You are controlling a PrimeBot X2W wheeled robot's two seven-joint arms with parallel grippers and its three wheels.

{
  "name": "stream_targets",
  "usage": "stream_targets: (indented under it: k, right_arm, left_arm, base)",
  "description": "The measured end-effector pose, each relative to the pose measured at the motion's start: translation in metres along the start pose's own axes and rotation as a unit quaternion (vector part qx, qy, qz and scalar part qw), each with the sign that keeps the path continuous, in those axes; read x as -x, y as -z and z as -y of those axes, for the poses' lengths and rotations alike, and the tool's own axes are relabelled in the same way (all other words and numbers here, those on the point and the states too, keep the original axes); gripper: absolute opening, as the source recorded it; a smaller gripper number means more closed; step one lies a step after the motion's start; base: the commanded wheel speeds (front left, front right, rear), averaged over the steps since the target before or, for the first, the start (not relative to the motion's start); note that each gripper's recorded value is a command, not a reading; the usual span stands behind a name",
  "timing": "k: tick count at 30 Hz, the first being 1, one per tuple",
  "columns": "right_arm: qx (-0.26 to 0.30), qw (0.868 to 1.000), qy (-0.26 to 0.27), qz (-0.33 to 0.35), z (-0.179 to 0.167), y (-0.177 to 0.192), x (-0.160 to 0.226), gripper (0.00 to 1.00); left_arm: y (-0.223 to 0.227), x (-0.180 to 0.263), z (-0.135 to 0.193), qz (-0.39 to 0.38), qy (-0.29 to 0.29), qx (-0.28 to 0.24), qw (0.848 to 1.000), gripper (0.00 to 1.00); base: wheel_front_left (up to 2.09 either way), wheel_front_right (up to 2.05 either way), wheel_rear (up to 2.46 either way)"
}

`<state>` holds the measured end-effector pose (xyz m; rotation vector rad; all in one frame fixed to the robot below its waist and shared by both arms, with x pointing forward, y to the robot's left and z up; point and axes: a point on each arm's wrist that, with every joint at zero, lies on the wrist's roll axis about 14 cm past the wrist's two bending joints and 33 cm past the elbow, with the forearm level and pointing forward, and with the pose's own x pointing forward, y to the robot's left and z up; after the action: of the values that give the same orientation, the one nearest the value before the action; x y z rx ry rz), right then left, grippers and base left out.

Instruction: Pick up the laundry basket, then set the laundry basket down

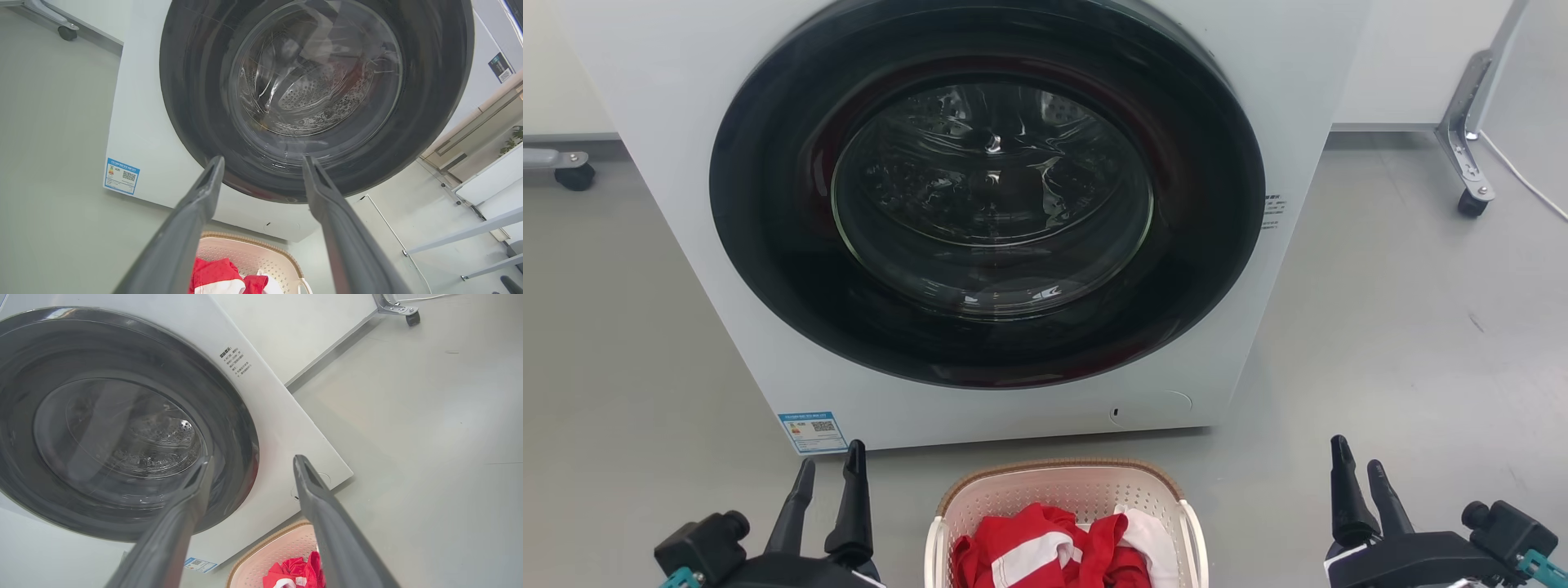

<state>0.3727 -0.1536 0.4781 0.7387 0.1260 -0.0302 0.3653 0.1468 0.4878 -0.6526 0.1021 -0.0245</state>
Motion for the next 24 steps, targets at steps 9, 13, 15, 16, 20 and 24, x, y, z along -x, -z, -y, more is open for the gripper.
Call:
stream_targets:
  k: [9, 13, 15, 16, 20, 24]
  right_arm:
    - [0.067, 0.998, -0.016, 0.015, -0.011, -0.002, 0.001, 1.0]
    - [0.088, 0.996, -0.019, 0.018, -0.013, 0.0, 0.003, 1.0]
    - [0.102, 0.994, -0.02, 0.02, -0.013, 0.001, 0.004, 1.0]
    - [0.107, 0.994, -0.023, 0.022, -0.015, 0.001, 0.004, 1.0]
    - [0.136, 0.99, -0.031, 0.031, -0.02, -0.001, 0.004, 1.0]
    - [0.164, 0.985, -0.04, 0.042, -0.027, -0.003, 0.004, 1.0]
  left_arm:
    - [-0.003, 0.003, 0.008, 0.016, 0.011, -0.072, 0.997, 1.0]
    - [-0.005, 0.003, 0.011, 0.025, 0.015, -0.098, 0.995, 1.0]
    - [-0.005, 0.004, 0.014, 0.029, 0.02, -0.11, 0.993, 1.0]
    - [-0.006, 0.004, 0.016, 0.032, 0.021, -0.12, 0.992, 1.0]
    - [-0.007, 0.006, 0.02, 0.04, 0.027, -0.151, 0.987, 1.0]
    - [-0.008, 0.008, 0.023, 0.05, 0.032, -0.18, 0.982, 1.0]
  base:
    - [0.0, 0.0, 0.0]
    - [0.0, 0.0, 0.0]
    - [0.0, 0.0, 0.0]
    - [0.0, 0.0, 0.0]
    - [0.0, 0.0, 0.0]
    - [0.0, 0.0, 0.0]
